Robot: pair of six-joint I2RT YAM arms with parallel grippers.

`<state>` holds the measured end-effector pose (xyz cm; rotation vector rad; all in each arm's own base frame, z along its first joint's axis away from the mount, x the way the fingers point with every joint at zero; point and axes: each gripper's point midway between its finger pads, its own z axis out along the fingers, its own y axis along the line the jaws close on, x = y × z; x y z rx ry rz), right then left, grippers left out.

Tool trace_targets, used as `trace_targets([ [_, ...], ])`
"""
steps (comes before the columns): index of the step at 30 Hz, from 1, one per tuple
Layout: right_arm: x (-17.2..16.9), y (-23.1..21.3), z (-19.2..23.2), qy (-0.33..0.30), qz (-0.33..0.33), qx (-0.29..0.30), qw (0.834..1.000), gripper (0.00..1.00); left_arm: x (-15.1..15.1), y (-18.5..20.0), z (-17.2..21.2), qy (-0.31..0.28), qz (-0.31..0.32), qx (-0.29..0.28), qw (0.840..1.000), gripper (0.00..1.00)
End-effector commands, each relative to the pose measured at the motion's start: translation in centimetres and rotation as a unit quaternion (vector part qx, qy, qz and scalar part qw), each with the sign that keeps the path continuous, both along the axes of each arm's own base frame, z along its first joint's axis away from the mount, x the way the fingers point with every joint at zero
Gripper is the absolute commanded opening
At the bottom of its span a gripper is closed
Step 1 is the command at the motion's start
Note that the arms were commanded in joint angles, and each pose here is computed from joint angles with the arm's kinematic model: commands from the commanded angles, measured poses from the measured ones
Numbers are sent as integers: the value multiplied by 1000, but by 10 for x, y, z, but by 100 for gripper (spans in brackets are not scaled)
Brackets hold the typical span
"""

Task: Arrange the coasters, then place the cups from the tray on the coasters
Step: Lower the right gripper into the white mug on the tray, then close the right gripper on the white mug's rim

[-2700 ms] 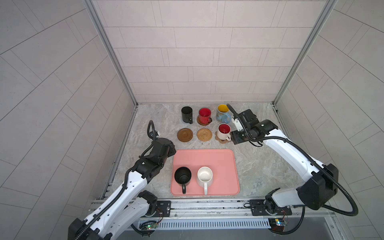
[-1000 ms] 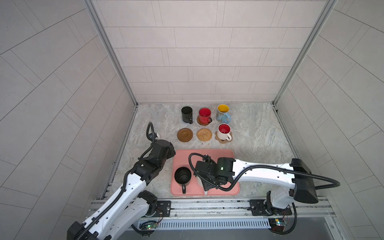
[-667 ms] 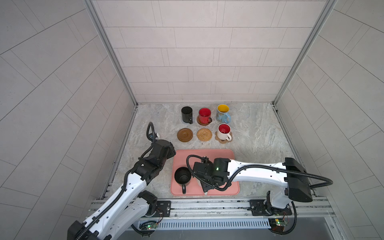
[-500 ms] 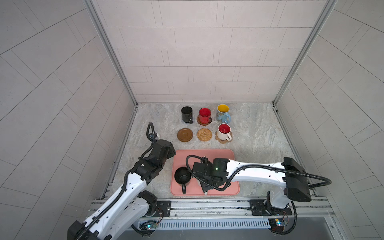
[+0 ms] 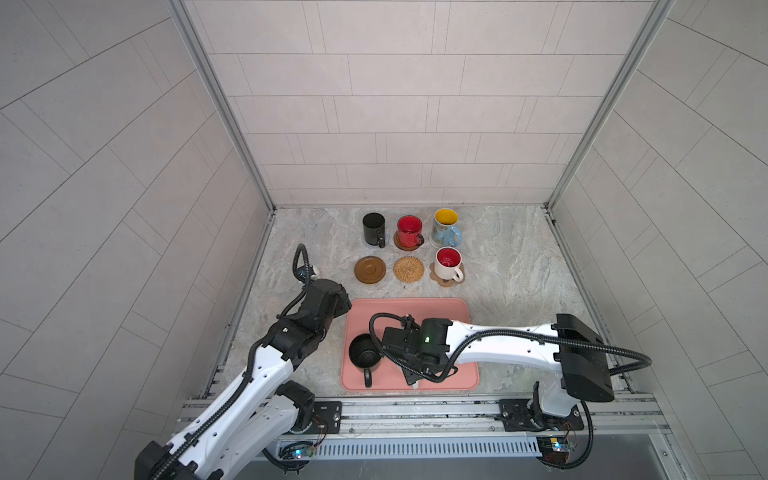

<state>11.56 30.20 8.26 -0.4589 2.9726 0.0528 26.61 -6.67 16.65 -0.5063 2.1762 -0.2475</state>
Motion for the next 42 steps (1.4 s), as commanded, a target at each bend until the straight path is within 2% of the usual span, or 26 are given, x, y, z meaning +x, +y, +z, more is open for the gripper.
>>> trace_targets([
  [1, 7, -20, 3, -21, -5, -26, 999, 62, -1, 7, 1, -2, 16, 4, 1000, 68],
  [9, 12, -20, 0, -33, 7, -26, 999, 56, 1, 5, 1, -2, 15, 3, 1000, 68],
  [34, 28, -11, -16, -76, 54, -26, 995, 23, 6, 3, 4, 0, 13, 6, 1000, 68],
  [42, 30, -6, -19, -80, 64, -26, 994, 18, 4, 4, 3, -1, 15, 4, 1000, 68],
])
